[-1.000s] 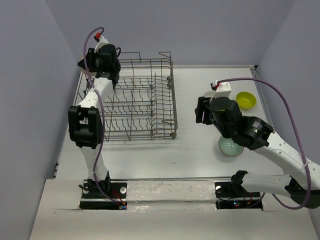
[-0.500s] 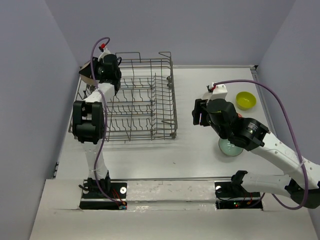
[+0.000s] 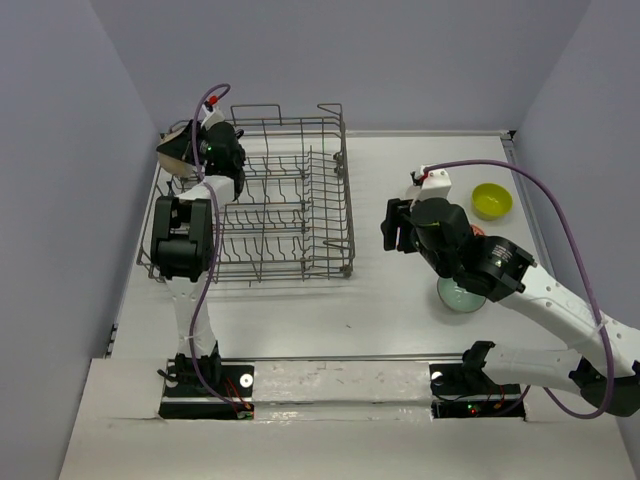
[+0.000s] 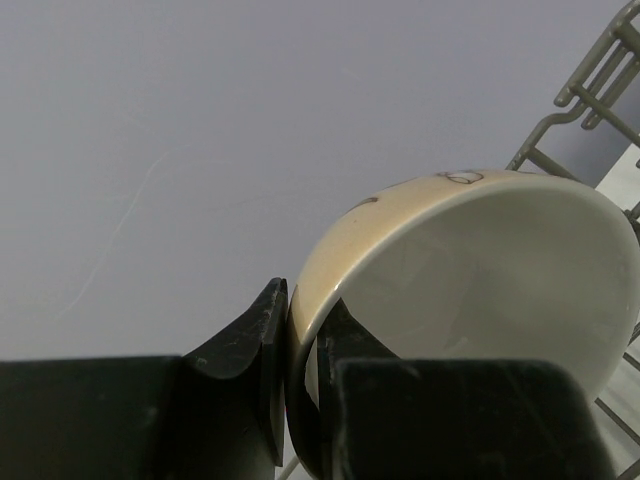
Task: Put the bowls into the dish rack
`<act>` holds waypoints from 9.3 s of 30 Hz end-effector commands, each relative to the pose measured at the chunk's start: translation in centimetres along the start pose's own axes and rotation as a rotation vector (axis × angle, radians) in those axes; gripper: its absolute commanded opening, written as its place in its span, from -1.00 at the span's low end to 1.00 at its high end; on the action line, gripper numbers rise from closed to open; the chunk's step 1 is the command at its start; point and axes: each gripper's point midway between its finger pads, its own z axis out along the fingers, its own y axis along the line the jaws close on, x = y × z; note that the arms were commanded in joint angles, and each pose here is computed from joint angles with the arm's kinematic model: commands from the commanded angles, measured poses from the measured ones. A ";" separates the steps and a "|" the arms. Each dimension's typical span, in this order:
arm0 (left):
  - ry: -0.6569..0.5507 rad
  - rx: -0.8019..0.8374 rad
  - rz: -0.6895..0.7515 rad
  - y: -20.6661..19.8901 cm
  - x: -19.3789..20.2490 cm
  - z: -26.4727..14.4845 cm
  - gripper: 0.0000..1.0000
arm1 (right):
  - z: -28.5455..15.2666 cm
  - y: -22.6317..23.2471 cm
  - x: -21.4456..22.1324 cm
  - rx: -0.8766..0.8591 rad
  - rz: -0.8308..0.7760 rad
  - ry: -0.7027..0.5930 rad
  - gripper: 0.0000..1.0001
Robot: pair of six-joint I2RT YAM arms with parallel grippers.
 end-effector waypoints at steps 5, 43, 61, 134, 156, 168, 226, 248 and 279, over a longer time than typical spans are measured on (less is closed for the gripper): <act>-0.028 -0.058 -0.119 2.5 -1.2 -0.9 -1.00 | 0.1 0.2 -0.8 -0.004 0.025 -0.036 0.32; -0.051 -0.003 0.005 -2.0 -1.4 -2.6 -0.16 | 0.6 0.2 -0.5 0.006 0.017 -0.036 0.34; -0.053 0.009 -0.018 -2.5 -1.9 -2.9 0.46 | 0.6 0.2 -0.5 0.006 0.010 -0.037 0.35; -0.232 0.224 -0.305 1.0 -8.4 -11.5 0.98 | -0.6 -1.5 -0.5 0.067 0.047 -0.026 0.37; -0.530 1.213 -0.982 21.2 -14.8 -32.6 0.98 | 2.4 -13.9 -3.4 0.451 0.189 -0.041 0.65; -0.448 1.335 -0.940 16.3 -8.5 -33.8 0.98 | 11.5 -17.8 0.1 0.429 0.381 0.135 0.57; -0.335 1.275 -1.027 11.8 -3.9 -31.5 0.98 | 23.7 -24.1 10.5 0.520 0.483 0.376 0.26; -0.316 1.305 -0.993 10.3 -4.0 -31.8 0.98 | 24.2 -23.9 12.2 0.506 0.487 0.405 0.00; -0.296 1.436 -0.928 16.3 -9.0 -32.9 0.98 | 9.5 -10.4 -8.6 0.114 0.401 0.008 -0.98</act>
